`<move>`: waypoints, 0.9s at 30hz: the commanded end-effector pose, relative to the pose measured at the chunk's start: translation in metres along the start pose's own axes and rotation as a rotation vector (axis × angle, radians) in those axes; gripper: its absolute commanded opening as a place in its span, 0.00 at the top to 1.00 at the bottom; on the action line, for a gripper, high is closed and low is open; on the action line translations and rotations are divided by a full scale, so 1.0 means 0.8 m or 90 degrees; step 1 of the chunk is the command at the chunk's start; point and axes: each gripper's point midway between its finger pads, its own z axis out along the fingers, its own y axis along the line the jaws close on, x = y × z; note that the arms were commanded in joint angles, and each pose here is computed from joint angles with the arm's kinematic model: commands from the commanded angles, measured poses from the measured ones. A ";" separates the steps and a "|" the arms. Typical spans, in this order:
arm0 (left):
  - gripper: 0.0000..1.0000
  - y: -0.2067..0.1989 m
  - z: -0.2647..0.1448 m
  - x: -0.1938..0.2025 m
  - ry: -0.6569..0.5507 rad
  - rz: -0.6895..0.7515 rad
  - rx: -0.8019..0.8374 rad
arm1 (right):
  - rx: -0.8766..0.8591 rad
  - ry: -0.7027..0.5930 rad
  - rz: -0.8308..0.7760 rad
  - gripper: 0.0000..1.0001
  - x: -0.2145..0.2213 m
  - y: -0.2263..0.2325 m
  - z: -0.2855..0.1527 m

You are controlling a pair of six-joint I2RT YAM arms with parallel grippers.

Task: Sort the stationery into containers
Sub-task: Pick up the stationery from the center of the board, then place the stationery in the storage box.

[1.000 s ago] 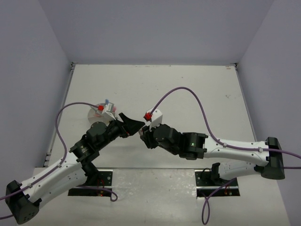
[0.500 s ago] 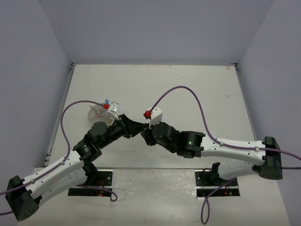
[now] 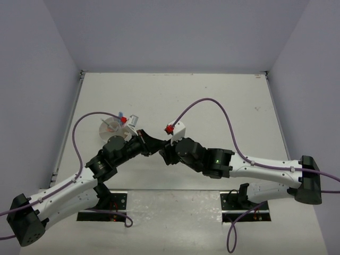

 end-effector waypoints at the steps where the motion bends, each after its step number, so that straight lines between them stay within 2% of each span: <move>1: 1.00 -0.028 -0.006 -0.032 -0.026 0.106 -0.010 | -0.027 -0.055 0.031 0.21 -0.030 0.006 -0.004; 2: 1.00 -0.028 -0.008 -0.051 -0.045 0.141 -0.046 | -0.016 -0.053 0.036 0.07 -0.029 0.001 -0.003; 3: 1.00 -0.027 -0.012 -0.072 -0.065 0.178 -0.085 | 0.002 -0.053 0.043 0.06 -0.027 -0.006 -0.004; 5: 1.00 0.013 -0.024 -0.108 -0.096 0.228 -0.232 | 0.025 -0.055 0.055 0.02 -0.026 -0.020 -0.007; 9: 1.00 0.062 -0.068 -0.210 -0.179 0.255 -0.398 | 0.033 -0.093 0.087 0.01 -0.033 -0.053 -0.037; 11: 1.00 0.094 -0.114 -0.259 -0.240 0.243 -0.528 | 0.049 -0.112 0.103 0.01 -0.037 -0.078 -0.048; 12: 1.00 0.101 -0.145 -0.291 -0.295 0.234 -0.581 | 0.053 -0.117 0.107 0.01 -0.035 -0.087 -0.054; 14: 1.00 0.116 -0.189 -0.334 -0.369 0.223 -0.657 | 0.071 -0.129 0.115 0.01 -0.027 -0.110 -0.065; 16: 1.00 0.152 -0.210 -0.360 -0.372 0.183 -0.711 | 0.093 -0.130 0.114 0.01 -0.016 -0.128 -0.066; 18: 1.00 0.186 -0.235 -0.381 -0.388 0.128 -0.745 | 0.108 -0.129 0.114 0.01 -0.006 -0.140 -0.068; 21: 1.00 0.210 -0.244 -0.394 -0.430 0.113 -0.749 | 0.113 -0.126 0.113 0.01 0.003 -0.147 -0.069; 25: 1.00 0.229 -0.237 -0.391 -0.447 0.199 -0.722 | 0.110 -0.118 0.109 0.01 0.008 -0.146 -0.066; 27: 1.00 0.223 -0.220 -0.397 -0.435 0.271 -0.668 | 0.113 -0.112 0.106 0.01 0.008 -0.146 -0.063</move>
